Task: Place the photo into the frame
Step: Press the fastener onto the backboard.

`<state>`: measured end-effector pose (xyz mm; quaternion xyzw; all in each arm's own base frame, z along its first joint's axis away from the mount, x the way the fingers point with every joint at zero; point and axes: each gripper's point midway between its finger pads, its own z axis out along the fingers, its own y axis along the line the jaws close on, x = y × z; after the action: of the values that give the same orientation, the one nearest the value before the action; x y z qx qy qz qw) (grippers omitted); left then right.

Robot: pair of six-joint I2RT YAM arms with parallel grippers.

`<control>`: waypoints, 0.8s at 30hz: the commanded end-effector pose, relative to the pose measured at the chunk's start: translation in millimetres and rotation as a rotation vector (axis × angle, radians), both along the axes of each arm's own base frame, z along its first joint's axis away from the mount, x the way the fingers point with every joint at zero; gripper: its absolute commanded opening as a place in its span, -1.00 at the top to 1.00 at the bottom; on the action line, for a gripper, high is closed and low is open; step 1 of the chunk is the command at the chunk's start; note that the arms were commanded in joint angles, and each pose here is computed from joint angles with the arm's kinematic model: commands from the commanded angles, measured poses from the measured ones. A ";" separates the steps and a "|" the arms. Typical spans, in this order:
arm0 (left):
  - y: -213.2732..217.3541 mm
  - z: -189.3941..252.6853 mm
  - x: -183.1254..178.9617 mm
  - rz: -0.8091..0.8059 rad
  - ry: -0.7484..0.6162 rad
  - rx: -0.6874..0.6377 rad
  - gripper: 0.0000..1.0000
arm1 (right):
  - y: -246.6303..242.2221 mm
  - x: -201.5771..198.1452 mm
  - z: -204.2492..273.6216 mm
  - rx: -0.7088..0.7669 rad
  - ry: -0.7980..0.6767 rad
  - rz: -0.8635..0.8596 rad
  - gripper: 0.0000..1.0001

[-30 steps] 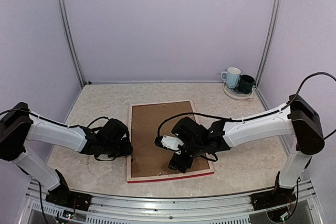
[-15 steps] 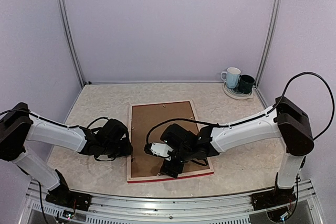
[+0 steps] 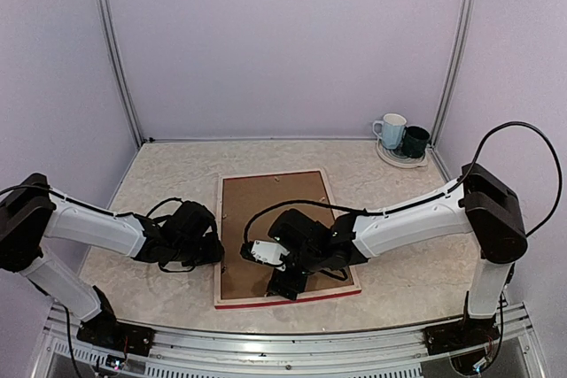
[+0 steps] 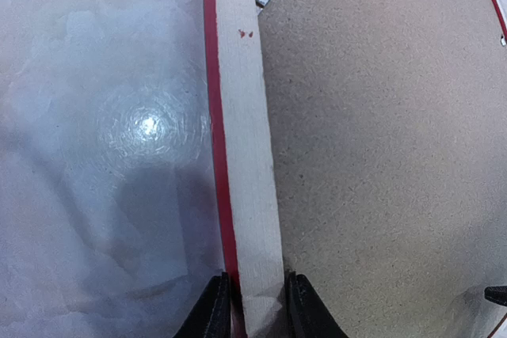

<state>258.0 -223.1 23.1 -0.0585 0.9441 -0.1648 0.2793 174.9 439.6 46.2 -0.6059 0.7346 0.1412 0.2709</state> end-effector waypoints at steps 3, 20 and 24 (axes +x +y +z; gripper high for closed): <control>9.7 -7.5 -6.3 0.010 0.028 0.020 0.49 | 8.1 -8.0 6.3 0.022 -0.001 0.029 -0.70; 9.5 -7.9 -7.2 0.011 0.030 0.013 0.49 | 7.5 -20.3 3.5 0.053 0.047 0.063 -0.70; 9.7 -8.2 -7.4 0.011 0.031 0.014 0.49 | 9.3 -14.5 -2.4 0.043 0.032 0.042 -0.70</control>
<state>257.7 -222.9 23.0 -0.0617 0.9433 -0.1679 0.2796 161.3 443.7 54.2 -0.6134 0.7208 0.1769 0.2700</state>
